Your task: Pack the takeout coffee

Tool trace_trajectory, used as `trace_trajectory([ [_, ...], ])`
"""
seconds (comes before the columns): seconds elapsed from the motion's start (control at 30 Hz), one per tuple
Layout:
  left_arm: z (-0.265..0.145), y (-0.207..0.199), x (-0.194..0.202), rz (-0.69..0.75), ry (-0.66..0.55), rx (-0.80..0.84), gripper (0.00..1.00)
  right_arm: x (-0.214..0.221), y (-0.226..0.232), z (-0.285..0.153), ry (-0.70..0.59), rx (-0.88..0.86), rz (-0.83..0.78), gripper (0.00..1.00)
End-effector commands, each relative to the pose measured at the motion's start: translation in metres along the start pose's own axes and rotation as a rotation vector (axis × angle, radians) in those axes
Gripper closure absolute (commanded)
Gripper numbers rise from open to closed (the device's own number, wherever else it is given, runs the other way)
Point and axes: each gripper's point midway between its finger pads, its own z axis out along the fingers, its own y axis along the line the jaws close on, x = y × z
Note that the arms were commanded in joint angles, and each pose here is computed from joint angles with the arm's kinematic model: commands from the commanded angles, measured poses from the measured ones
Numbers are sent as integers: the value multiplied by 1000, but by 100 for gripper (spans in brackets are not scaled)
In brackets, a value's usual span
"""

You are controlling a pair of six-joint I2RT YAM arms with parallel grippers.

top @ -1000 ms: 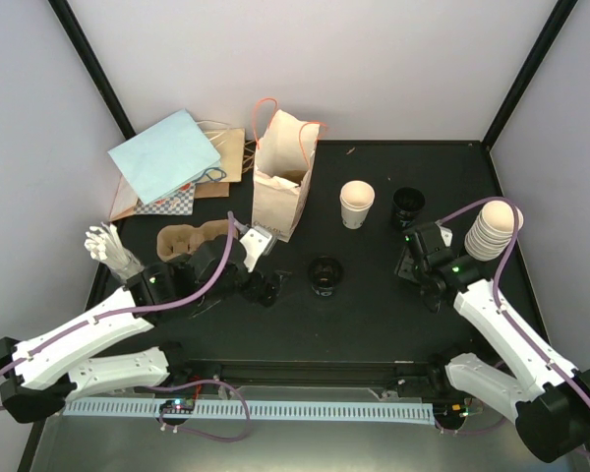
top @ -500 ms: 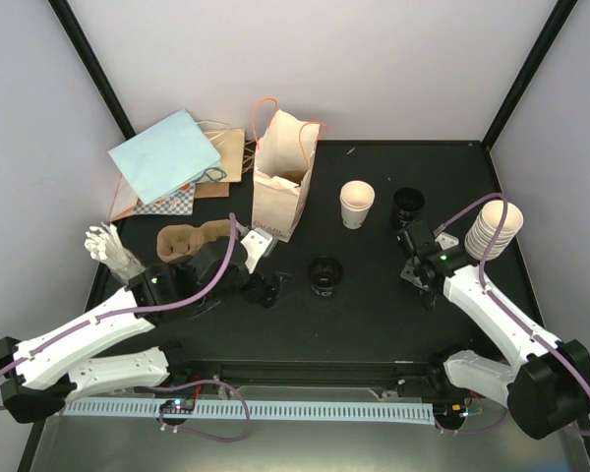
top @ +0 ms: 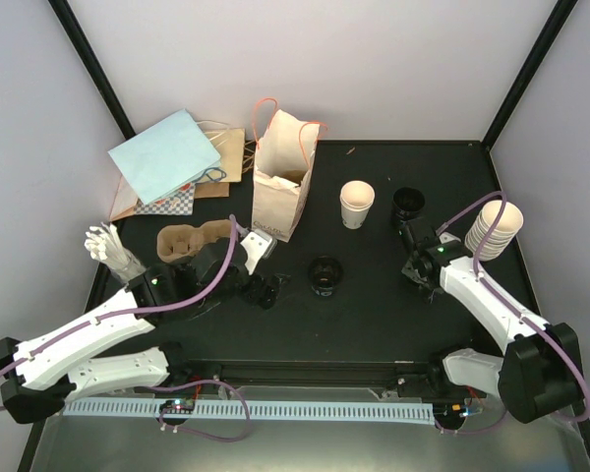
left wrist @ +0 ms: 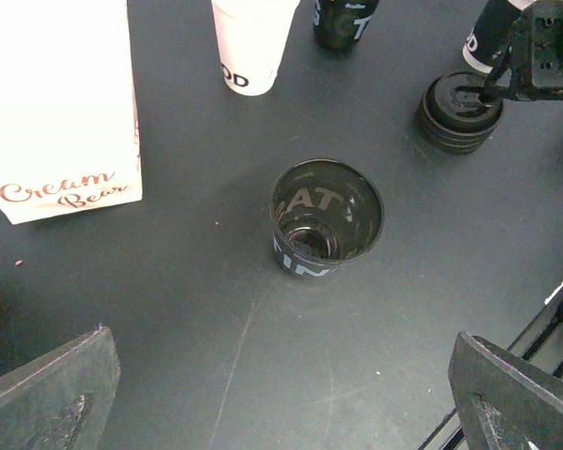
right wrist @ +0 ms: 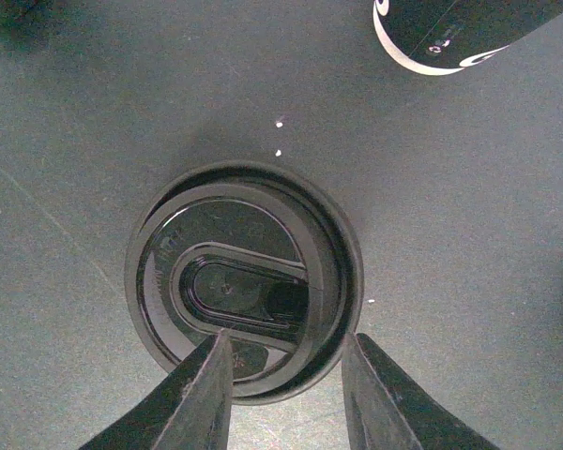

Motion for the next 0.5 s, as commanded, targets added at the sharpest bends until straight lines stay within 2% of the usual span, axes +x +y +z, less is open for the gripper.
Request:
trace_trajectory([
  [0.0,-6,4,-7,-11,-35,-11,1,-8,1,0,-35,1,48,67],
  [0.37,-5,4,-6,-11,-35,-13,1,-4,2,9,-19,7,40,68],
  [0.47,-6,5,-6,-12,-36,-14,1,-4,0,11,-15,18,46,72],
])
